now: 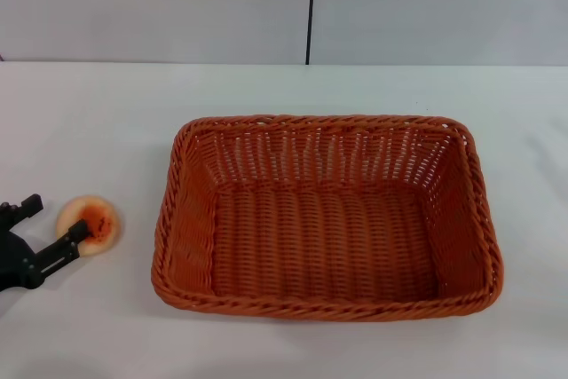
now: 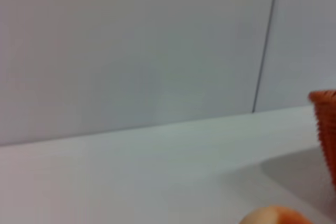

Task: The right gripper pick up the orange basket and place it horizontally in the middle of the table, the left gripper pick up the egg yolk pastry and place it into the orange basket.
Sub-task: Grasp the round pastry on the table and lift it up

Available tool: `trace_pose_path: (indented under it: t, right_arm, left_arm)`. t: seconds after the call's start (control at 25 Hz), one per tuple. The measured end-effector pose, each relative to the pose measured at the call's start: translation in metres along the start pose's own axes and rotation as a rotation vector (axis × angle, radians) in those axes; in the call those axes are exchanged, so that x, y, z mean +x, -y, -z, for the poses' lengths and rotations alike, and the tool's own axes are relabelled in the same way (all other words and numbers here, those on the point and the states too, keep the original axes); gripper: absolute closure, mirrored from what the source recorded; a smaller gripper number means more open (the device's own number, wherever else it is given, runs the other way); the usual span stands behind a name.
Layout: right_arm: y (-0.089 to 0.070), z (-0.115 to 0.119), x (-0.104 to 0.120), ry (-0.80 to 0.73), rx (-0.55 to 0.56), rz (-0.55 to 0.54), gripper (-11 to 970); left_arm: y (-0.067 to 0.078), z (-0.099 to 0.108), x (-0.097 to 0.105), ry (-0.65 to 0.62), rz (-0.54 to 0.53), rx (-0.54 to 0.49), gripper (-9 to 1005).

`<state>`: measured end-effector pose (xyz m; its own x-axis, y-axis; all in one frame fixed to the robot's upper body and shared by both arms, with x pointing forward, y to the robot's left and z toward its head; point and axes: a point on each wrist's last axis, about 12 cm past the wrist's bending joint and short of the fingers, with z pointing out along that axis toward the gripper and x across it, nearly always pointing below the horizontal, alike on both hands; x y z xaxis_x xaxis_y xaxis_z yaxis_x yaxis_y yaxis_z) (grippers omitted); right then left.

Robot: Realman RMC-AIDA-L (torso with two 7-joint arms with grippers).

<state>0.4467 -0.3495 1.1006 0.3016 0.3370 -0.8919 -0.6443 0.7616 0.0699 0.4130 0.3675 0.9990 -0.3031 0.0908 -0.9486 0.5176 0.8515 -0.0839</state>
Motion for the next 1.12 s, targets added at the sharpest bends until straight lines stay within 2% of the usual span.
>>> trace_pose_path:
  t: [0.16, 0.44, 0.64, 1.12]
  right_arm:
    - [0.001, -0.003, 0.001, -0.015, -0.015, -0.006, 457]
    - [0.002, -0.004, 0.001, -0.015, -0.013, -0.006, 457]
    - [0.002, -0.003, 0.001, -0.013, -0.008, -0.004, 457]
    - [0.002, -0.002, 0.003, -0.015, -0.002, -0.016, 457]
  left_arm:
    - [0.001, -0.005, 0.004, -0.033, -0.001, -0.005, 185]
    - [0.007, -0.016, 0.005, -0.06, -0.019, 0.054, 205]
    - [0.008, -0.014, 0.003, -0.034, -0.017, 0.058, 219]
    - [0.003, -0.008, -0.003, 0.034, -0.013, 0.011, 565]
